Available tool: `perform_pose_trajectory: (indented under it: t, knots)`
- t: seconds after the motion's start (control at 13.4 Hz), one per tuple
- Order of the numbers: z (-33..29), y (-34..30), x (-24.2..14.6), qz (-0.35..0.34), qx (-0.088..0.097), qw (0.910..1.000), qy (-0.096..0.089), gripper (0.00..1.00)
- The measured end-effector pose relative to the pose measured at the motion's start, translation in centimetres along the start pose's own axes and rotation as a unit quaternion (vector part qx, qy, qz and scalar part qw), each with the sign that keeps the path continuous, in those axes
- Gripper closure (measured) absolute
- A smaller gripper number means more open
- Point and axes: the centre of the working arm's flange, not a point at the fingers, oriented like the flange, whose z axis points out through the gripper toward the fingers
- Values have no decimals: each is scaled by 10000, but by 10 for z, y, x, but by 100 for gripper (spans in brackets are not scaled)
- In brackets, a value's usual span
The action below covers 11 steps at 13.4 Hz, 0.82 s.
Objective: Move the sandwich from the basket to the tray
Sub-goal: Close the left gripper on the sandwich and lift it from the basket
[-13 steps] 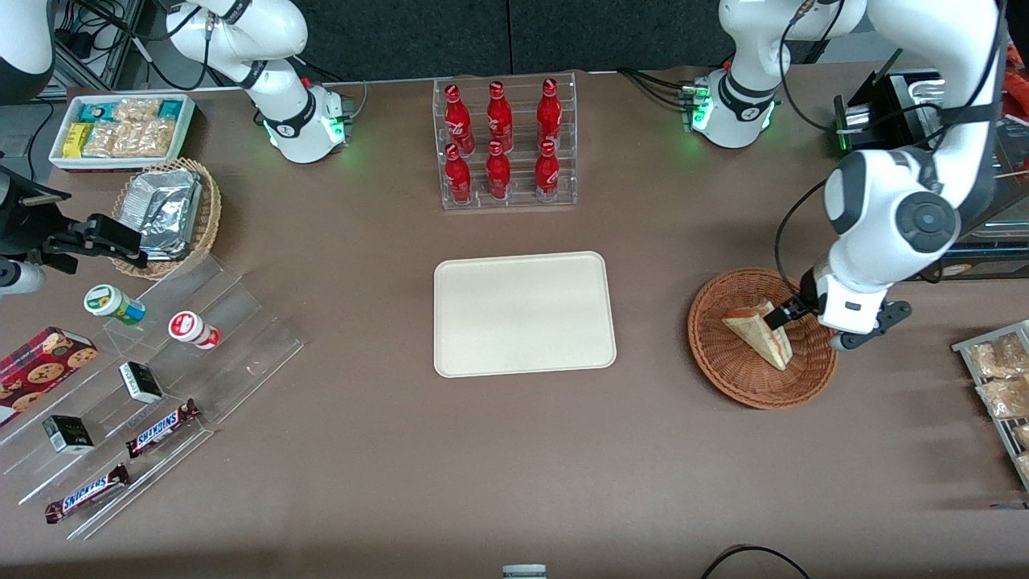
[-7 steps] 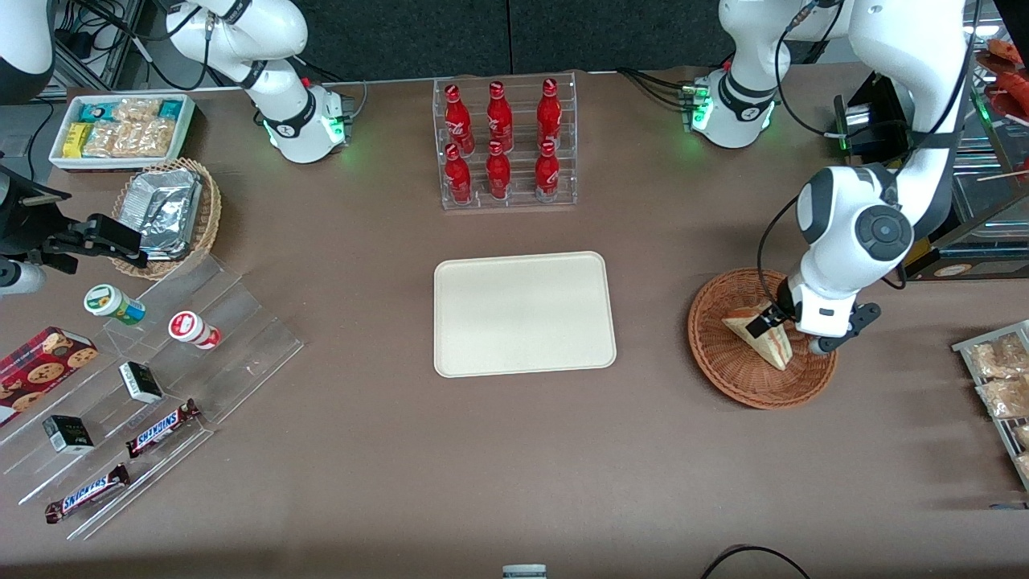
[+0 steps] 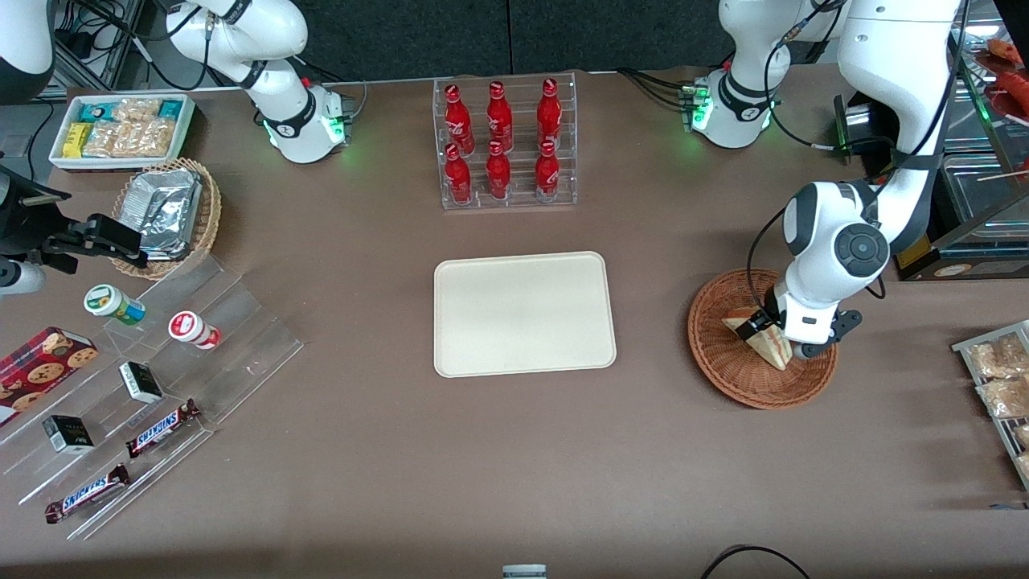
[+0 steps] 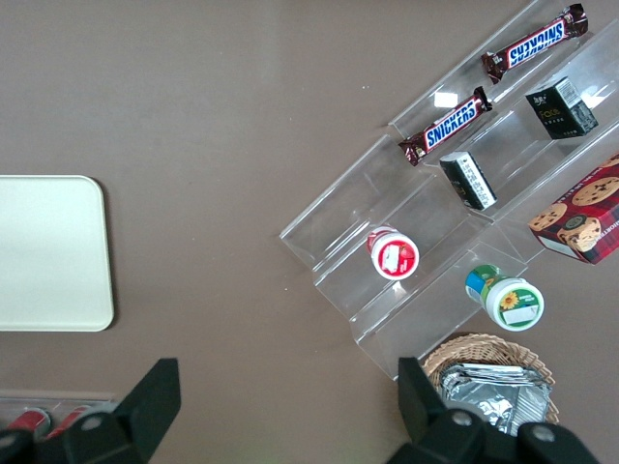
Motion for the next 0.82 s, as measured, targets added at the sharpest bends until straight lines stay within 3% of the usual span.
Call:
perform_pose_trajectory:
  t: [0.3,0.52,0.74,0.82]
  knots:
    - [-1,0,0,-63,10,10000,-11,60]
    - [-29,7,4,-37,131,9998,-151,70]
    - [-103,37,-3,203,335,9986,-356,83]
    - [-127,53,-12,356,361,9981,-361,83]
